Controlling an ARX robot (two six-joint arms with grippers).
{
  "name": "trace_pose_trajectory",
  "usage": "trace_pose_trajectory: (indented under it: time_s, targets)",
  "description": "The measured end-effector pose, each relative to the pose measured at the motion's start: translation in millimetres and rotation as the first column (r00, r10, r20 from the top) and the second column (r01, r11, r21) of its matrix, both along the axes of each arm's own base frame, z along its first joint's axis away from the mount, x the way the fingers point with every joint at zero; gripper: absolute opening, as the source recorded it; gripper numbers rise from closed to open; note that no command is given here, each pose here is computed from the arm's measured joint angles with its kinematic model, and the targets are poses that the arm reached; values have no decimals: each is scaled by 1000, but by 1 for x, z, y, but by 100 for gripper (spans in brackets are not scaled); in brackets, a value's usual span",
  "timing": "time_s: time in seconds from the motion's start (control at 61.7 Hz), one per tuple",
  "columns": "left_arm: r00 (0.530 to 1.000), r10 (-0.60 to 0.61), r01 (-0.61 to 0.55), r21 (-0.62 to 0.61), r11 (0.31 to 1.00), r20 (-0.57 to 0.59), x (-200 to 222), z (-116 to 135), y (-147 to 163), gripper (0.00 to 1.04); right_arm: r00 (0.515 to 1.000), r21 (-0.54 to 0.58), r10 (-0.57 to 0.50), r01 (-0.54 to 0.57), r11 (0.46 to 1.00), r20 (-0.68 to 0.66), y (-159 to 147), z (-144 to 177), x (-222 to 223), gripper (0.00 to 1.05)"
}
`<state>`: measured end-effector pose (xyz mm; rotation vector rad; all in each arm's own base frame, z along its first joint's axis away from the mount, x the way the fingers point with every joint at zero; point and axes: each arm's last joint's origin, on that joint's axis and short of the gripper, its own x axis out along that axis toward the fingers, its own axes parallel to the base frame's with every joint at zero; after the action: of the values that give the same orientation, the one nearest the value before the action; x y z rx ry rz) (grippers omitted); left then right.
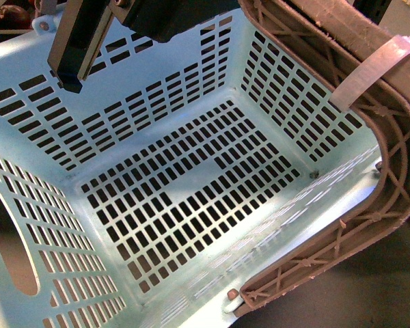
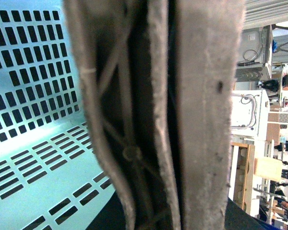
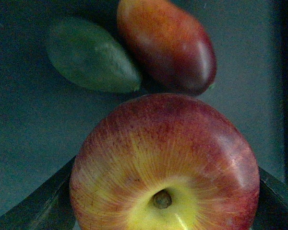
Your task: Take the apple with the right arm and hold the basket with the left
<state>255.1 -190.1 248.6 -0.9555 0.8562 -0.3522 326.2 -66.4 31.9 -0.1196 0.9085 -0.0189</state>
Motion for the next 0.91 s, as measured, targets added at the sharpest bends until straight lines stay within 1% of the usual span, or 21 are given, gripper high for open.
trace_pose_trajectory:
  time_s: [0.162,0.276,0.292,0.422,0.584,0.632,0.697,0.73,0.794,0.908]
  targets:
    - [1000,0,0,0,1000,0,0,0,0,17,996,-5,30,-30,1000,87,-3,45,-10,80]
    - [1000,0,0,0,1000,0,0,0,0,17,983,3,55,-56,998,174,0,88,-19,80]
    - [1000,0,0,0,1000,0,0,0,0,17,982,5,55,-57,998,179,1,90,-19,80]
    - [1000,0,0,0,1000,0,0,0,0,17,952,38,87,-103,994,293,13,139,-30,80]
    - [1000,0,0,0,1000,0,0,0,0,17,901,55,130,-167,984,414,40,184,-40,80]
    - [1000,0,0,0,1000,0,0,0,0,17,887,57,147,-191,980,437,48,193,-41,80]
    - [1000,0,0,0,1000,0,0,0,0,17,864,72,178,-239,968,470,67,204,-42,80]
    - [1000,0,0,0,1000,0,0,0,0,17,861,76,185,-249,965,475,72,205,-42,80]
    - [1000,0,0,0,1000,0,0,0,0,17,849,85,219,-294,952,481,92,207,-43,80]
    - [1000,-1,1,0,1000,0,0,0,0,17,837,105,266,-355,929,478,121,203,-42,80]
